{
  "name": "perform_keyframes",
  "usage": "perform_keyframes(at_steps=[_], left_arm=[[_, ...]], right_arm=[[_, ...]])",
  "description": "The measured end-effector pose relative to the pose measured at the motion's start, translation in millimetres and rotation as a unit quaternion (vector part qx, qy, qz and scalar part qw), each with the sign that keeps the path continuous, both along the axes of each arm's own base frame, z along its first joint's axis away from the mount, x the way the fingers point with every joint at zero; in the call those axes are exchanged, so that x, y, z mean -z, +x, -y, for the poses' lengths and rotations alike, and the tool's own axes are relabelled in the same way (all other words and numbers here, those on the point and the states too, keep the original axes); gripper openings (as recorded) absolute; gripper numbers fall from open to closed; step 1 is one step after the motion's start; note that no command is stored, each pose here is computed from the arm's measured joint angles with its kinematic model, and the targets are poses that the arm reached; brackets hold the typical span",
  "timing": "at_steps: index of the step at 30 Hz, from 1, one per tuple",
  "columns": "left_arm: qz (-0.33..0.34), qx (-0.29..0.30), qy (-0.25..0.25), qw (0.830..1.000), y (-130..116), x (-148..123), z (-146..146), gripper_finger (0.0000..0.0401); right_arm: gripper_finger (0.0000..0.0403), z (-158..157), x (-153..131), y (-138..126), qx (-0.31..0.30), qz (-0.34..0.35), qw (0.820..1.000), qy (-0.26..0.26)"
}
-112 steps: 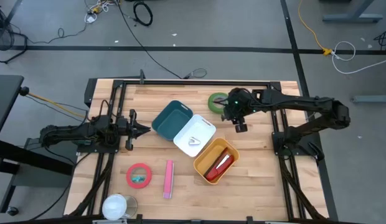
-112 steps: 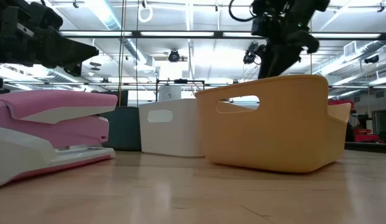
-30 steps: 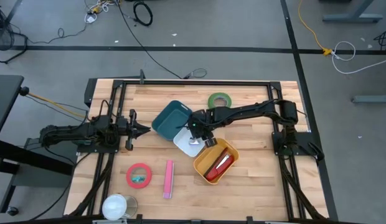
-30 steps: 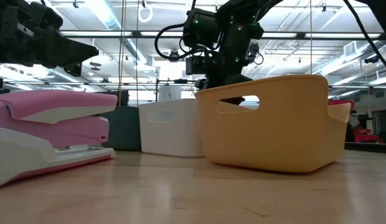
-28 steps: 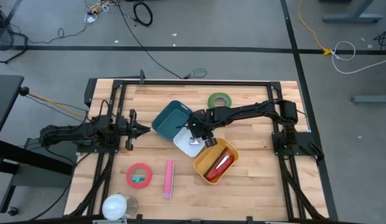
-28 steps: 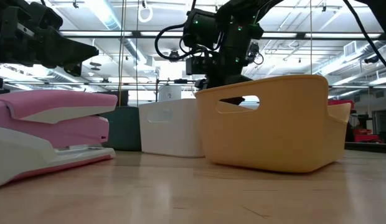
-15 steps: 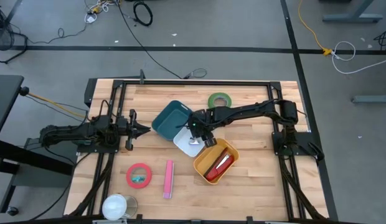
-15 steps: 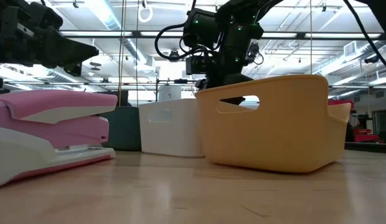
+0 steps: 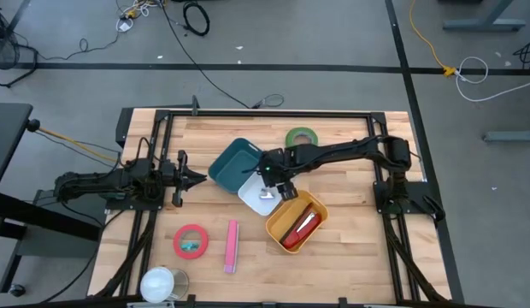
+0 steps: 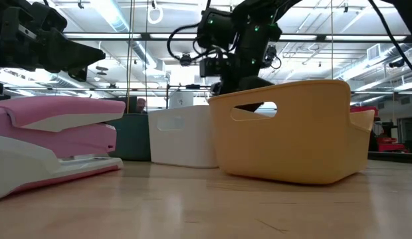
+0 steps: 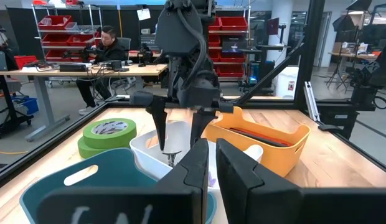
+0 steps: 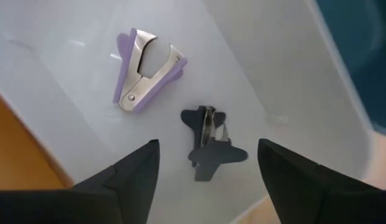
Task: Pick and place Stapler, Stapler remover, tape
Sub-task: Put the green tape into the blue bin
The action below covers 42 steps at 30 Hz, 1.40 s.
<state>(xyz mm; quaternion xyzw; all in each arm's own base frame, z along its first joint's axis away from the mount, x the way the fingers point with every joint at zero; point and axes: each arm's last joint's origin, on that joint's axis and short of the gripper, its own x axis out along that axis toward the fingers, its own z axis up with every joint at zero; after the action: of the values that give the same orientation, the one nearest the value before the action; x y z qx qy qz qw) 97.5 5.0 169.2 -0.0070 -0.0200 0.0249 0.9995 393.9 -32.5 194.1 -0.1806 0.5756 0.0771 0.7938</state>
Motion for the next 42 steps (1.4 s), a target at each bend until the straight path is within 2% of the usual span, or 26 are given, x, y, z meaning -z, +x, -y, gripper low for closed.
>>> perform_keyframes(at_steps=[11, 20, 33, 42], left_arm=[[0.0, 0.0, 0.0, 1.0, 0, 0, 0, 0.0037], [0.0, 0.0, 0.0, 1.0, 0, 0, 0, 0.0037], [0.0, 0.0, 0.0, 1.0, 0, 0, 0, 0.0037], [0.0, 0.0, 0.0, 1.0, 0, 0, 0, 0.0037]], right_arm=[[0.0272, 13, -62, -27, 0.017, 0.064, 0.998, -0.008], [0.0272, 39, -87, -49, 0.058, 0.079, 0.995, -0.013], [0.0272, 78, -89, -68, 0.071, 0.05, 0.996, -0.033], [0.0272, 100, -64, -88, 0.067, 0.026, 0.997, 0.01]])
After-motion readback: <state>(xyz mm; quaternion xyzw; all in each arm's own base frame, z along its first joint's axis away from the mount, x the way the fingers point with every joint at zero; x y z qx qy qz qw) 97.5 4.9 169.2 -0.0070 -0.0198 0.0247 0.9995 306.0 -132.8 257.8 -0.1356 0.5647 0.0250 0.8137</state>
